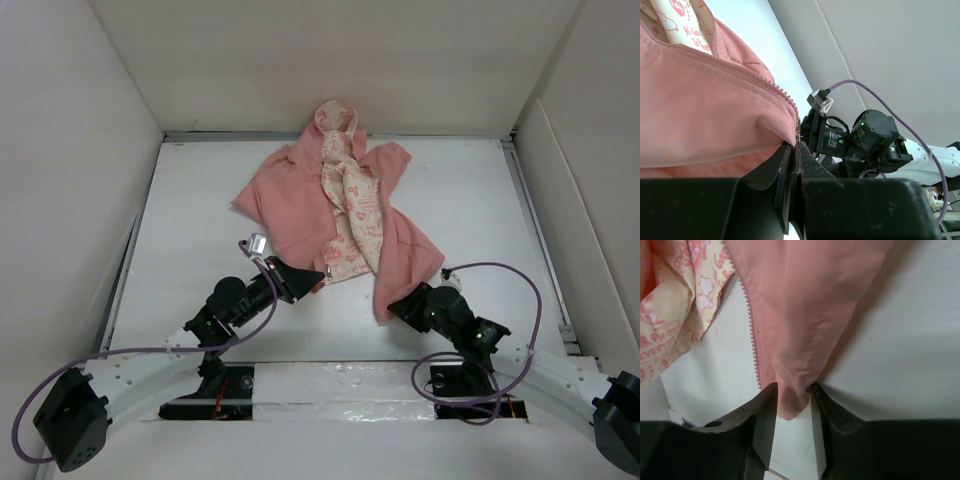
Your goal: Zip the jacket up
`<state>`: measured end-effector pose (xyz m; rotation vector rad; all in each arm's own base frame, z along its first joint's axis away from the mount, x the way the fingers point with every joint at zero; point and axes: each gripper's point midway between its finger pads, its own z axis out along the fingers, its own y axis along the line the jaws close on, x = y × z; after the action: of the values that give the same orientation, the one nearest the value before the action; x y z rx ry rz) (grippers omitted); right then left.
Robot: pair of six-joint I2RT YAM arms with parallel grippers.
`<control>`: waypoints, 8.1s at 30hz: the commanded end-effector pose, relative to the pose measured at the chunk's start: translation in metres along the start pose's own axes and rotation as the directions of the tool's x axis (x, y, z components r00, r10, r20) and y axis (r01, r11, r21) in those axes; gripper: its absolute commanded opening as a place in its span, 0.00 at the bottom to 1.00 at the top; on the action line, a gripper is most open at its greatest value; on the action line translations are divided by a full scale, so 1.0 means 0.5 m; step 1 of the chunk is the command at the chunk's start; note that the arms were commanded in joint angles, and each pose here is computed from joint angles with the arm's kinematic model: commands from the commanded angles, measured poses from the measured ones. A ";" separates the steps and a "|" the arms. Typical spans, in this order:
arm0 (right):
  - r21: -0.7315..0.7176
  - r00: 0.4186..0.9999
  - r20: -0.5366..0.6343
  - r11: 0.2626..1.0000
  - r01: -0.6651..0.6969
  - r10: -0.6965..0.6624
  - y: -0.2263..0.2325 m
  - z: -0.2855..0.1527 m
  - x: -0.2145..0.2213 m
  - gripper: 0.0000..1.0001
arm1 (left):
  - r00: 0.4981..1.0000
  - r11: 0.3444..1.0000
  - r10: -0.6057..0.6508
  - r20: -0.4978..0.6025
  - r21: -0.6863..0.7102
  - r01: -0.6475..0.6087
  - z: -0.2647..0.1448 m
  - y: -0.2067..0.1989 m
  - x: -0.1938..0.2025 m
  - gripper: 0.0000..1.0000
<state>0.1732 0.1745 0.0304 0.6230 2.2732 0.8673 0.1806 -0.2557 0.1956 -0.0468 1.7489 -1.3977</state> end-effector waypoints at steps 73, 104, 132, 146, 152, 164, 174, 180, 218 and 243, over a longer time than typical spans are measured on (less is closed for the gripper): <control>-0.686 0.875 0.480 0.648 0.329 0.064 0.530 -0.206 -0.240 0.00 | 0.965 0.861 -0.258 0.045 0.464 0.209 -0.012 -0.216 -0.093 0.00; -0.791 0.892 0.446 0.498 0.356 0.069 0.634 -0.243 -0.213 0.00 | 0.984 0.746 -0.168 0.061 0.660 0.086 -0.029 -0.292 -0.102 0.00; -0.818 0.890 0.452 0.424 0.389 0.056 0.682 -0.309 -0.222 0.00 | 0.945 0.671 -0.087 0.314 0.720 -0.177 -0.085 -0.388 -0.195 0.00; -0.822 0.910 0.412 0.410 0.396 -0.053 0.678 -0.272 -0.172 0.00 | 0.931 0.635 -0.050 0.362 0.731 -0.250 -0.093 -0.393 -0.235 0.00; -0.825 0.908 0.415 0.402 0.398 -0.047 0.682 -0.271 -0.172 0.00 | 0.938 0.586 -0.076 0.338 0.776 -0.232 -0.105 -0.403 -0.229 0.00; -0.813 0.900 0.436 0.428 0.394 0.000 0.669 -0.276 -0.191 0.00 | 0.935 0.555 -0.100 0.340 0.799 -0.231 -0.134 -0.411 -0.229 0.00; -0.830 0.902 0.431 0.406 0.382 0.031 0.677 -0.280 -0.195 0.00 | 0.930 0.529 -0.108 0.351 0.813 -0.246 -0.157 -0.420 -0.229 0.00; -0.834 0.900 0.430 0.411 0.367 0.069 0.677 -0.287 -0.207 0.00 | 0.930 0.523 -0.108 0.353 0.815 -0.249 -0.162 -0.422 -0.229 0.00; -0.840 0.922 0.383 0.438 0.320 0.062 0.669 -0.262 -0.195 0.00 | 0.911 0.494 -0.116 0.396 0.819 -0.293 -0.176 -0.434 -0.241 0.00; -0.853 0.927 0.368 0.425 0.303 0.077 0.665 -0.273 -0.190 0.00 | 0.891 0.501 -0.123 0.438 0.802 -0.326 -0.177 -0.433 -0.252 0.00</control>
<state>0.2250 0.2945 0.3478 0.0643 1.3137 1.5179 0.1893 -0.2741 0.3202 0.0259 1.3433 -1.8046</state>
